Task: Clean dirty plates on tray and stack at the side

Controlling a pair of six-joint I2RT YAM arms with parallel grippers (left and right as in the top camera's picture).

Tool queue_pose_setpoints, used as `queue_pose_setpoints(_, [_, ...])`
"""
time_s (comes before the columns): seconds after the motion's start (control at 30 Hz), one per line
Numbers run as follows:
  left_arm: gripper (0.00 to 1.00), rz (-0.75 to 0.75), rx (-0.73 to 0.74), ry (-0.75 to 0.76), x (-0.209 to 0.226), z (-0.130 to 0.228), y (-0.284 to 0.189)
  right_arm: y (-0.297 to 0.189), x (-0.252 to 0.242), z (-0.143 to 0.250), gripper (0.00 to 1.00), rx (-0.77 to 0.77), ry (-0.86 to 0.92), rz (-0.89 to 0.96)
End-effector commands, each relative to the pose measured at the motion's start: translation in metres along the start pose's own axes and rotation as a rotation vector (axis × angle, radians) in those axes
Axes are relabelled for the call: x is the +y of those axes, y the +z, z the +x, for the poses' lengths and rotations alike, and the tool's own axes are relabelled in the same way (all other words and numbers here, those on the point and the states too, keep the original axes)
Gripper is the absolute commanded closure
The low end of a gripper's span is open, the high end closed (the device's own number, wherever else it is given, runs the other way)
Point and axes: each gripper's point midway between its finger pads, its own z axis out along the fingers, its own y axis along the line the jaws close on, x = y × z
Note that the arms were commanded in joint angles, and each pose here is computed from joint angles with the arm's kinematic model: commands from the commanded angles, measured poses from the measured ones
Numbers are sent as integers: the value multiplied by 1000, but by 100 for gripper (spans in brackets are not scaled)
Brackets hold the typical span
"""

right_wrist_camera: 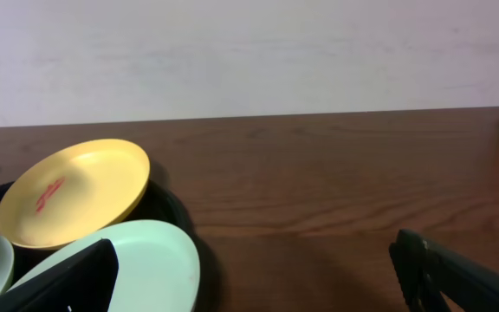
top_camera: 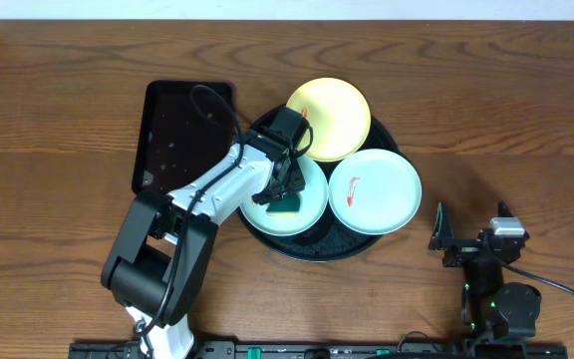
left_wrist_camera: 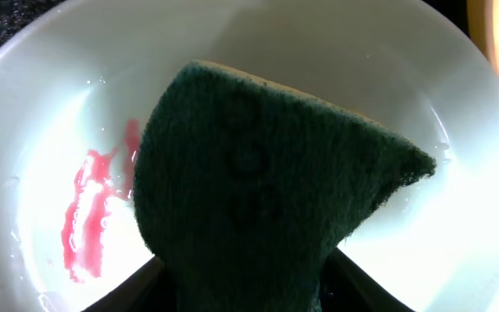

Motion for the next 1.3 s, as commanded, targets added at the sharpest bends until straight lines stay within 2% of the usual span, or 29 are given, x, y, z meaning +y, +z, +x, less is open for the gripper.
queue_pose_setpoints(0.0, [52, 22, -11, 19, -7, -2, -8, 0, 4, -7, 1, -29, 31, -26])
queue_pose_setpoints(0.13, [52, 23, -11, 19, -7, -2, -8, -2, 20, -15, 1, -57, 75, -123])
queue_pose_setpoints(0.3, [52, 22, -11, 19, -7, -2, -8, -7, 30, -47, 1, -178, 140, -192])
queue_pose_setpoints(0.4, [52, 23, -11, 19, -7, -2, -8, -19, 48, -76, 1, -286, 179, -312])
queue_pose_setpoints(0.53, [52, 23, -11, 19, -7, -2, -8, -48, 59, -128, 1, -520, 106, -392])
queue_pose_setpoints(0.63, [52, 23, -11, 19, -7, -2, -8, -58, 61, -152, 1, -569, 73, -391])
queue_pose_setpoints(0.73, [52, 23, -11, 19, -7, -2, -8, -51, 61, -164, 1, -481, 29, -364])
queue_pose_setpoints(0.87, [52, 23, -11, 19, -7, -2, -8, -27, 65, -176, 1, -272, -88, -347])
queue_pose_setpoints(1.03, [52, 23, -11, 19, -7, -2, -8, 8, 88, -171, 1, 104, -100, -502])
queue_pose_setpoints(1.17, [52, 23, -11, 19, -7, -2, -8, 29, 112, -160, 1, 366, -4, -683])
queue_pose_setpoints(1.27, [52, 23, -11, 19, -7, -2, -8, 28, 142, -166, 1, 491, 241, -904])
